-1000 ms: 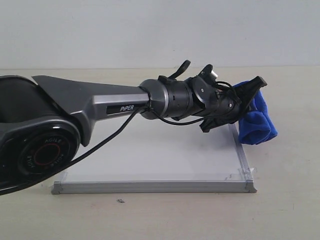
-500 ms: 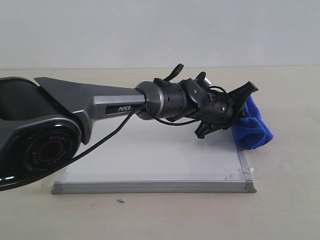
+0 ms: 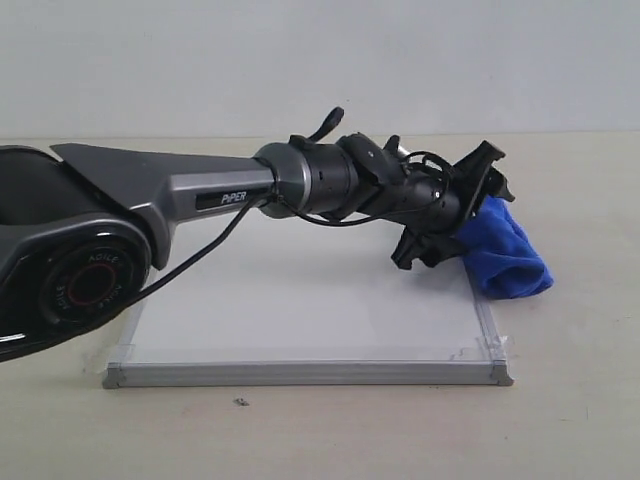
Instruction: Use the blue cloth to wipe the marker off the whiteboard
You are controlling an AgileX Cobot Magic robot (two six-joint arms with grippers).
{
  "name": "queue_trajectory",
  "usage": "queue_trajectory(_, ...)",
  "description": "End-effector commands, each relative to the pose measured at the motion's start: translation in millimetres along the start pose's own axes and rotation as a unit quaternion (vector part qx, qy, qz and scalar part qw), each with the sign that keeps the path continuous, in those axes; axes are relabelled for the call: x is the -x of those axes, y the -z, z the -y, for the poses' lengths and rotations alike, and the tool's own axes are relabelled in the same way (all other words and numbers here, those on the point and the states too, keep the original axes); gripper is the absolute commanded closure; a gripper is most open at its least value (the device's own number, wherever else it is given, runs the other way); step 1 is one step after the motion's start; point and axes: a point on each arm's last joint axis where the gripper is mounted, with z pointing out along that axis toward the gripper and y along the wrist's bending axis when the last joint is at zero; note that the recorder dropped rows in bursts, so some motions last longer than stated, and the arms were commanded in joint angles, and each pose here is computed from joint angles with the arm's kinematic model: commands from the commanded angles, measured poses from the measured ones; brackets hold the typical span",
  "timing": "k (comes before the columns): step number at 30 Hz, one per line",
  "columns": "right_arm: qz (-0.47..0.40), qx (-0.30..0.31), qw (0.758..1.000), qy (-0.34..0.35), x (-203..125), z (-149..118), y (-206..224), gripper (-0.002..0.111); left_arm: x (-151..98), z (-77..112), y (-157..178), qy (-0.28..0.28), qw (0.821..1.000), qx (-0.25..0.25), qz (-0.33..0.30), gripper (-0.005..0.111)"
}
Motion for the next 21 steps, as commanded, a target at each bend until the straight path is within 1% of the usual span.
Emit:
queue_trajectory(1,0.005,0.000,1.000,0.006,1,0,1,0.109,17,31.0,21,-0.032,0.999,-0.037,-0.001,0.029)
queue_trajectory(5,0.005,0.000,1.000,0.006,1,0,1,0.109,32,61.9,44,-0.076,0.994,-0.076,0.016,0.029)
queue_trajectory(7,0.005,0.000,1.000,0.005,1,0,1,0.109,37,76.1,55,-0.101,0.990,-0.093,0.017,0.032)
queue_trajectory(8,0.005,0.000,1.000,0.005,1,0,1,0.109,36,83.8,61,-0.113,0.988,-0.101,0.012,0.036)
queue_trajectory(10,0.005,0.000,1.000,0.005,1,0,1,0.109,37,94.2,71,-0.138,0.984,-0.110,-0.002,0.051)
queue_trajectory(12,0.005,0.000,1.000,0.005,1,0,1,0.109,31,104.2,80,-0.192,0.974,-0.119,-0.024,0.074)
queue_trajectory(13,0.005,0.000,1.000,0.005,1,0,1,0.109,29,107.7,84,-0.228,0.965,-0.122,-0.031,0.084)
queue_trajectory(14,0.005,0.000,1.000,0.006,1,0,1,0.109,26,112.9,89,-0.268,0.954,-0.129,-0.040,0.098)
queue_trajectory(15,0.005,0.000,1.000,0.006,1,0,1,0.109,23,117.2,94,-0.311,0.940,-0.135,-0.048,0.102)
queue_trajectory(16,0.005,0.000,1.000,0.006,1,0,1,0.109,20,120.3,97,-0.337,0.929,-0.141,-0.059,0.102)
queue_trajectory(18,0.005,0.000,1.000,0.006,1,0,1,0.109,13,128.0,109,-0.394,0.903,-0.153,-0.081,0.102)
queue_trajectory(21,0.005,0.000,1.000,0.005,1,0,1,0.109,4,135.9,127,-0.453,0.871,-0.153,-0.114,0.102)
